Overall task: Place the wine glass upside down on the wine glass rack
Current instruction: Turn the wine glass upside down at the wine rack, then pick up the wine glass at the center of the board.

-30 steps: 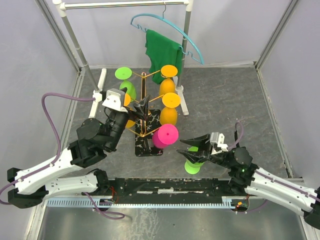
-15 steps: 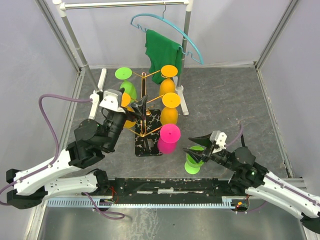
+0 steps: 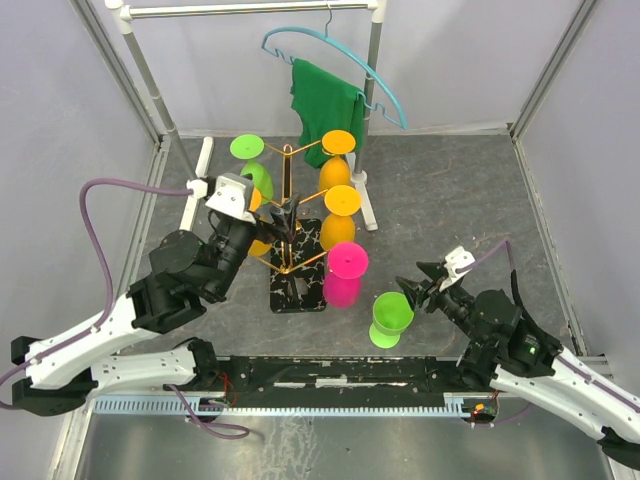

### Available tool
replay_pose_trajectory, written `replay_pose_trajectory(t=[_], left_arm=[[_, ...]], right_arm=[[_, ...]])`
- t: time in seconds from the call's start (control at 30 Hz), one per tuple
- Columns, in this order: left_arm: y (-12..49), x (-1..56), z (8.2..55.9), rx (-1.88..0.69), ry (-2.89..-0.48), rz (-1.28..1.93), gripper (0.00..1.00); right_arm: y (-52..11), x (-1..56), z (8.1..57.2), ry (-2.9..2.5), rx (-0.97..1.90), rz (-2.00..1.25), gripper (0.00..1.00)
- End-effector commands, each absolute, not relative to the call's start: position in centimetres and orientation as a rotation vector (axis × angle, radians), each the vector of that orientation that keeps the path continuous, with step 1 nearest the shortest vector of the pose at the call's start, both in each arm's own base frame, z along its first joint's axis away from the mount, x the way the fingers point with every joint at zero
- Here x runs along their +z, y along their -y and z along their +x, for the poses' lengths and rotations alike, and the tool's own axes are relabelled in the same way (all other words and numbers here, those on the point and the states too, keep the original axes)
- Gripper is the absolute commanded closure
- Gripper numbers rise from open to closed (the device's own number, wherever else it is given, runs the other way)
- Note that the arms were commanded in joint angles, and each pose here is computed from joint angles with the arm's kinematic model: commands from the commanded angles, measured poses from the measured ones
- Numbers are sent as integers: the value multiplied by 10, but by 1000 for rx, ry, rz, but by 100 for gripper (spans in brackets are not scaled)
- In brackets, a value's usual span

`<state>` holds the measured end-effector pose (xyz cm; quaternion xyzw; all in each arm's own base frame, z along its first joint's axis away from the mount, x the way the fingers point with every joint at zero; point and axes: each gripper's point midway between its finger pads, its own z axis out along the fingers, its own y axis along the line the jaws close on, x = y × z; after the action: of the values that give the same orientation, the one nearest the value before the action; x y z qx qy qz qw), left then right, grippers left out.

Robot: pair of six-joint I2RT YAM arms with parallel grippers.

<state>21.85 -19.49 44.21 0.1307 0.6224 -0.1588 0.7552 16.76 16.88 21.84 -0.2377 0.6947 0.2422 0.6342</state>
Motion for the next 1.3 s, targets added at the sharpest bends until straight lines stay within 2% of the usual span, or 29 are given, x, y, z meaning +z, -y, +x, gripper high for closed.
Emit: replay_pose_trajectory(t=[0.0,0.23,0.47,0.67,0.93,1.13,1.27], left_arm=[[206,453,215,-374,-1360,352,1],[232,456,214,-409,-1361,447,1],[276,474,219,-399,-1367,618,1],[294,472,213,-467,-1369,679,1],[325,439,209,-515,-1465,796,1],[338,418,206,-549,-1521,836,1],[347,405,203,-571,-1556,872,1]], right_arm=[[-132,228,186,-1679,380,-333,35],[-106,227,200,-1758,192,-201,34],[-52,241,197,-1816,-37,37,21],[-32,238,186,-1887,-120,80,19],[-35,231,188,-1916,-144,114,17],[-37,222,189,-1915,-138,209,5],[-36,220,189,-1902,-103,244,4]])
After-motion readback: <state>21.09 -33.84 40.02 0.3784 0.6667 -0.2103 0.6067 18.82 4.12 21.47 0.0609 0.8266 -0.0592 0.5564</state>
